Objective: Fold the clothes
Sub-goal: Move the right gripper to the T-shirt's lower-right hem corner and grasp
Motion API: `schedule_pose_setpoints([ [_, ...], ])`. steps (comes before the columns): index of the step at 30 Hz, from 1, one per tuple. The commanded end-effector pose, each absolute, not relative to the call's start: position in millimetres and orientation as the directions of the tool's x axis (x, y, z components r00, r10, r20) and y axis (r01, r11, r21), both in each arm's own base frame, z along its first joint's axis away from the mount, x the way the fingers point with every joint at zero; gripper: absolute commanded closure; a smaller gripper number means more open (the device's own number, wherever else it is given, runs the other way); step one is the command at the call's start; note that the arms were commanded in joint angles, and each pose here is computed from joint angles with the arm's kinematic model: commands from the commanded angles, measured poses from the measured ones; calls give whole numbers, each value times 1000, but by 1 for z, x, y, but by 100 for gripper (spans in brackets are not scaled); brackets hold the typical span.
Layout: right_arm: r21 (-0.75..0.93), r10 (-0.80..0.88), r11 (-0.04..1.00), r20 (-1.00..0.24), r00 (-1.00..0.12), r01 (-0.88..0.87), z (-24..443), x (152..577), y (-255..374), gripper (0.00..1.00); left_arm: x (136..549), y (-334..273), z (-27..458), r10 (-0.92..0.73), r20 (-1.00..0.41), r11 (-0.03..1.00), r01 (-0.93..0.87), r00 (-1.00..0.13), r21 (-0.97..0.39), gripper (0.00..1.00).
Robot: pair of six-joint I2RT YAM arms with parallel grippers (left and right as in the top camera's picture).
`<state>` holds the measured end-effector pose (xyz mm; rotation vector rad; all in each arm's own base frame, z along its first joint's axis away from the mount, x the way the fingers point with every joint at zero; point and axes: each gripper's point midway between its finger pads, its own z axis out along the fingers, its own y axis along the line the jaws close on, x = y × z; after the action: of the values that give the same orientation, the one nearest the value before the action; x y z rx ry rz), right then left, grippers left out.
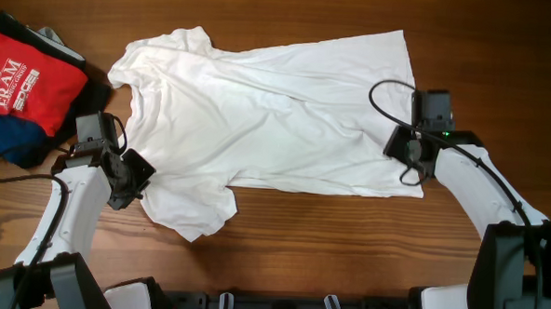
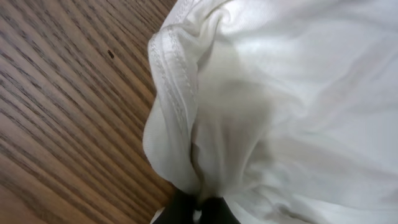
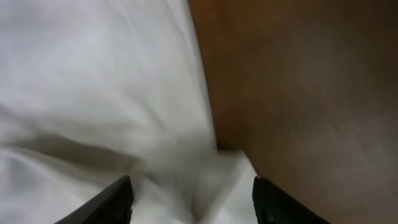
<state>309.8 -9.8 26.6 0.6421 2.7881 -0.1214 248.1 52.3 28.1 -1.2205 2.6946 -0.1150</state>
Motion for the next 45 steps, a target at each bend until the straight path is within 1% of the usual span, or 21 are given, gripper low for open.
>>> schedule_pose_setpoints([
  [1, -167, 558, 761, -325, -763, 627, 46, 276, -42, 33, 249, 55, 29, -741, -146, 671, -728, -656, -138, 95],
  [4, -147, 561, 763, -333, -758, 630, 61, 267, -41, 33, 249, 55, 29, -741, -146, 671, -728, -655, -138, 95],
  [7, -127, 520, 805, -323, -791, 580, 68, 265, -36, 33, 249, 55, 29, -741, -147, 671, -728, -655, -138, 95],
  [10, -104, 456, 864, -249, -854, 492, 56, 263, -23, 33, 249, 55, 29, -741, -147, 671, -728, -655, -139, 95],
  [15, -113, 442, 883, -134, -887, 456, 24, 243, -14, 33, 249, 55, 29, -741, -147, 671, -728, -655, -139, 95],
  [20, -63, 446, 889, -106, -889, 453, 8, 241, -5, 34, 249, 55, 29, -741, -147, 671, -728, -655, -138, 95],
  [27, -41, 446, 889, -138, -884, 455, -17, 239, -4, 34, 249, 55, 29, -741, -147, 671, -728, -655, -138, 95],
  [29, -27, 447, 890, -142, -883, 455, -23, 238, -3, 39, 249, 55, 29, -741, -146, 671, -728, -655, -138, 95],
  [34, -16, 450, 889, -159, -879, 458, -24, 243, -2, 49, 249, 55, 29, -741, -146, 671, -728, -655, -138, 95],
  [36, -18, 450, 888, -158, -879, 459, -24, 242, -2, 60, 249, 55, 29, -741, -146, 671, -728, -655, -138, 94],
  [38, -19, 453, 887, -156, -878, 461, -24, 241, -2, 63, 249, 55, 29, -741, -146, 671, -728, -655, -138, 94],
  [40, -17, 463, 882, -155, -873, 471, -24, 241, -2, 61, 249, 55, 29, -741, -146, 671, -728, -656, -138, 94],
  [42, -22, 473, 876, -146, -869, 481, -24, 238, -3, 52, 249, 55, 29, -741, -146, 671, -728, -655, -138, 94],
  [44, -41, 492, 865, -129, -861, 500, -25, 232, -5, 48, 249, 55, 29, -741, -146, 671, -728, -655, -138, 94],
  [45, -65, 525, 843, -122, -842, 534, -25, 226, -8, 47, 249, 55, 29, -741, -146, 671, -728, -656, -138, 94],
])
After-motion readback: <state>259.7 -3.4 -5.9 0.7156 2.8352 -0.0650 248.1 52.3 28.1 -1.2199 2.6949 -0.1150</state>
